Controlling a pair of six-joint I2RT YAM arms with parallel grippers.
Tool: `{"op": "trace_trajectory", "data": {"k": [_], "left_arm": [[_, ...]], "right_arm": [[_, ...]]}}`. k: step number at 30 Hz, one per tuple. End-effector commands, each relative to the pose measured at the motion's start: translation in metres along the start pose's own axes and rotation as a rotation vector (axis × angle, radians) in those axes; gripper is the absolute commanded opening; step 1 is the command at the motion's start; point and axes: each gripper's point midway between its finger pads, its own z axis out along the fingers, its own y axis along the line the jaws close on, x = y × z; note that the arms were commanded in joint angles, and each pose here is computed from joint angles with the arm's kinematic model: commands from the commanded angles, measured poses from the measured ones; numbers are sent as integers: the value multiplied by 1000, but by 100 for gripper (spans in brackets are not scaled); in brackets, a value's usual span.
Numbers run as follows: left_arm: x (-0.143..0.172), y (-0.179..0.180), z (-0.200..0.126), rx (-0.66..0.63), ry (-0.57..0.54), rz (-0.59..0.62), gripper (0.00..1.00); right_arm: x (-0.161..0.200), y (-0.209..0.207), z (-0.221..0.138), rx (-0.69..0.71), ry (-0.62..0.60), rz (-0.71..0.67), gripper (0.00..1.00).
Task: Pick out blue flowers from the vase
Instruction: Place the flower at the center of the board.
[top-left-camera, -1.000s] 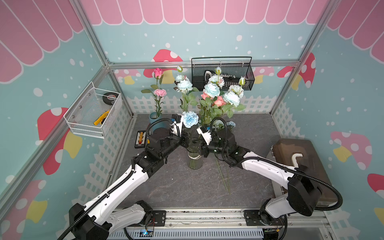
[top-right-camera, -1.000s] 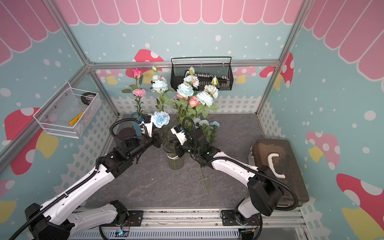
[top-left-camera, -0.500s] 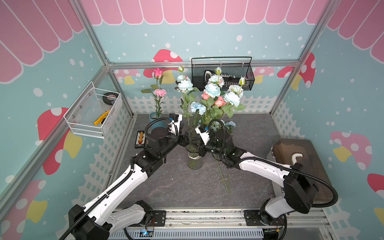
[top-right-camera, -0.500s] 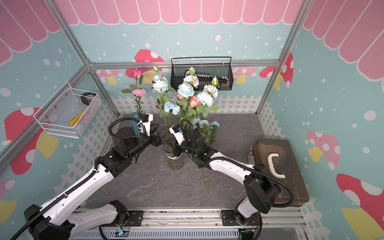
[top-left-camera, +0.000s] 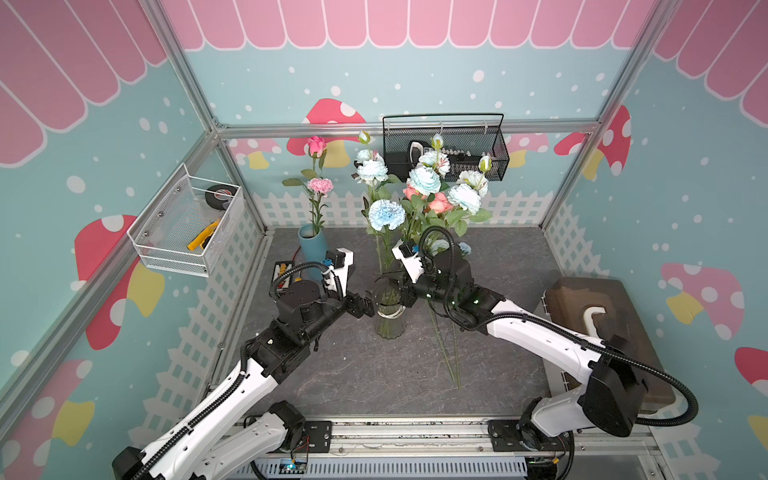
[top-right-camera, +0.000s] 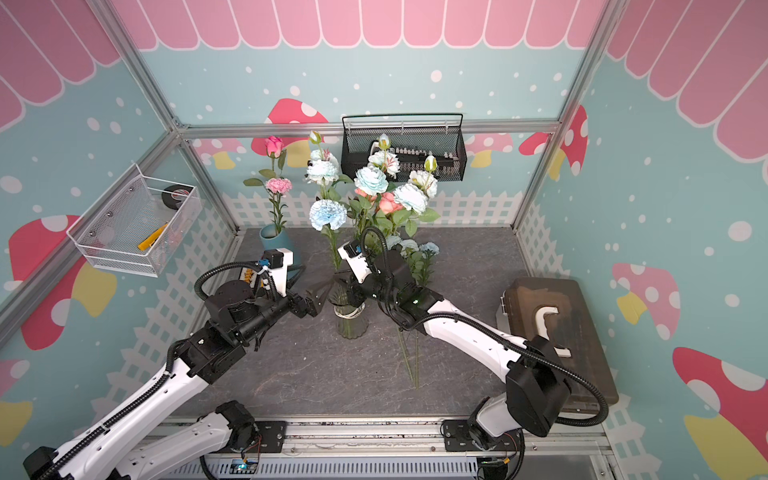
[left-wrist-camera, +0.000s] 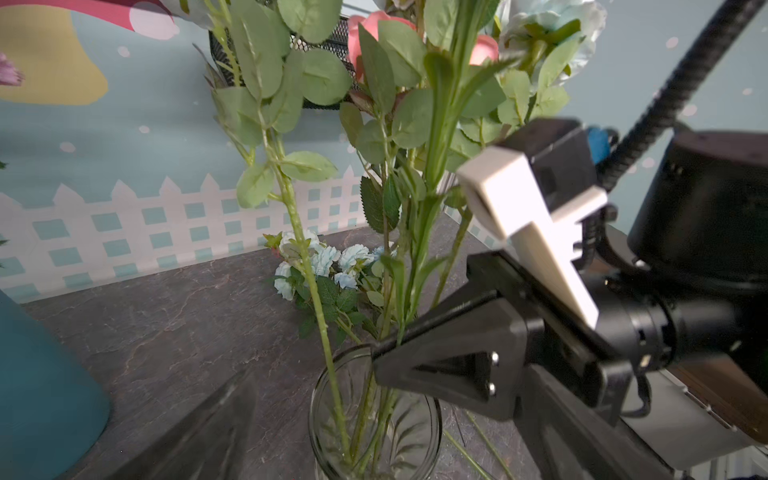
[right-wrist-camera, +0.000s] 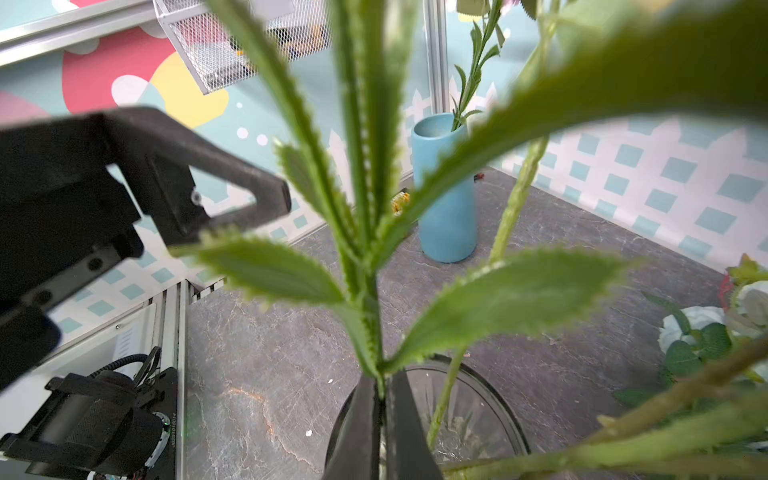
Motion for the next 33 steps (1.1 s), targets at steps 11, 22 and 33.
{"op": "trace_trajectory", "data": {"k": [11, 22, 33], "left_arm": [[49, 3, -24, -56, -32, 35, 99], [72, 43, -50, -238, -131, 26, 98], [104, 57, -32, -296, -79, 31, 98]], "right_arm": [[-89, 35, -68, -14, -94, -67, 0], [-109, 66, -119, -87, -95, -82, 0], [-95, 74, -178, -41, -89, -63, 0]]}}
